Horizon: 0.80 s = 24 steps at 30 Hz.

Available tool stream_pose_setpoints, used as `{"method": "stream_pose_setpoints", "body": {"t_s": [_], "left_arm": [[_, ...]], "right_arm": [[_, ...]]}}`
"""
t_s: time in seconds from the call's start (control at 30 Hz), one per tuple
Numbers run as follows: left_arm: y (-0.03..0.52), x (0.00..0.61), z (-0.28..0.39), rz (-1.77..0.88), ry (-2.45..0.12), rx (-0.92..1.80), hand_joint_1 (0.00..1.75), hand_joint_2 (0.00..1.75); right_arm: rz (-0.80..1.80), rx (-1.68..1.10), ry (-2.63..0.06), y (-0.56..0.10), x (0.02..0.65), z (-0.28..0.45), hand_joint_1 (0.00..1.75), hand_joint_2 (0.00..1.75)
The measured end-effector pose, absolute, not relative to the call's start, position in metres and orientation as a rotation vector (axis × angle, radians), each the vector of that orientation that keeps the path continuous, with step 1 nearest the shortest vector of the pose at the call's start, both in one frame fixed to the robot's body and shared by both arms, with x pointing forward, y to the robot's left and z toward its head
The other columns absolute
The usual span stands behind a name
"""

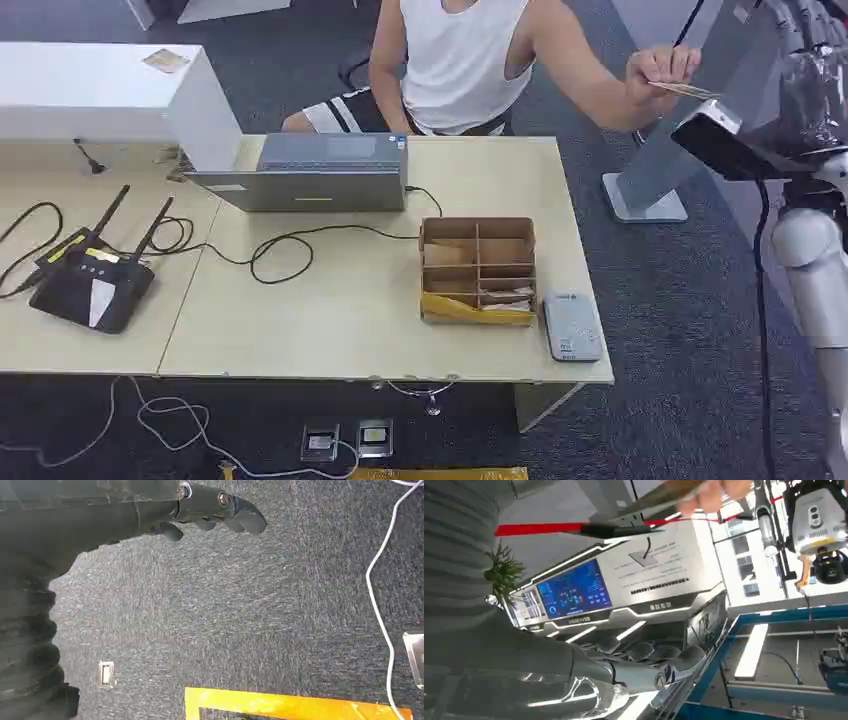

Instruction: Pass the card to the sensor for recognition and then transmit it.

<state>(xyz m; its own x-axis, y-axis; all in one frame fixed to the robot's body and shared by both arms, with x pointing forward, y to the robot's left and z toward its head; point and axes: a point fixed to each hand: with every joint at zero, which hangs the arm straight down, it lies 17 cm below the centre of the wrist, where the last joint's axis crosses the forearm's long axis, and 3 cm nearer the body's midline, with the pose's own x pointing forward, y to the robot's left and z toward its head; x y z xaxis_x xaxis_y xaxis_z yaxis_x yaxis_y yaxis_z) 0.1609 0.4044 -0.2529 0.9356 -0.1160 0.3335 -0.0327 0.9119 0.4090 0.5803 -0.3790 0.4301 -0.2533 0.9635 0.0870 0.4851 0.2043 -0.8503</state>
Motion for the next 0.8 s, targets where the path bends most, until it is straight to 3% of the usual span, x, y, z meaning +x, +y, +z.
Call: {"method": "stream_pose_setpoints", "body": {"t_s": [0.23,0.27,0.33,0.37,0.8], "left_arm": [[0.404,0.161,-0.253,-0.047,-0.361,0.418,0.00,1.75],[0.403,0.161,-0.253,-0.048,-0.361,0.417,0.00,1.75],[0.404,0.161,-0.253,-0.049,-0.361,0.417,0.00,1.75],[0.405,0.161,-0.253,-0.049,-0.361,0.418,0.00,1.75],[0.406,0.159,-0.253,-0.051,-0.358,0.416,0.00,1.75]], "right_arm": [[0.983,-1.327,-1.843,-0.366,0.585,0.426,0.00,1.75],[0.986,-1.324,-1.843,-0.365,0.585,0.425,1.64,1.75],[0.996,-1.314,-1.841,-0.361,0.586,0.423,1.64,1.75],[1.000,-1.310,-1.839,-0.360,0.587,0.422,1.75,1.75],[1.026,-1.254,-1.804,-0.355,0.594,0.407,1.75,1.75]]}}
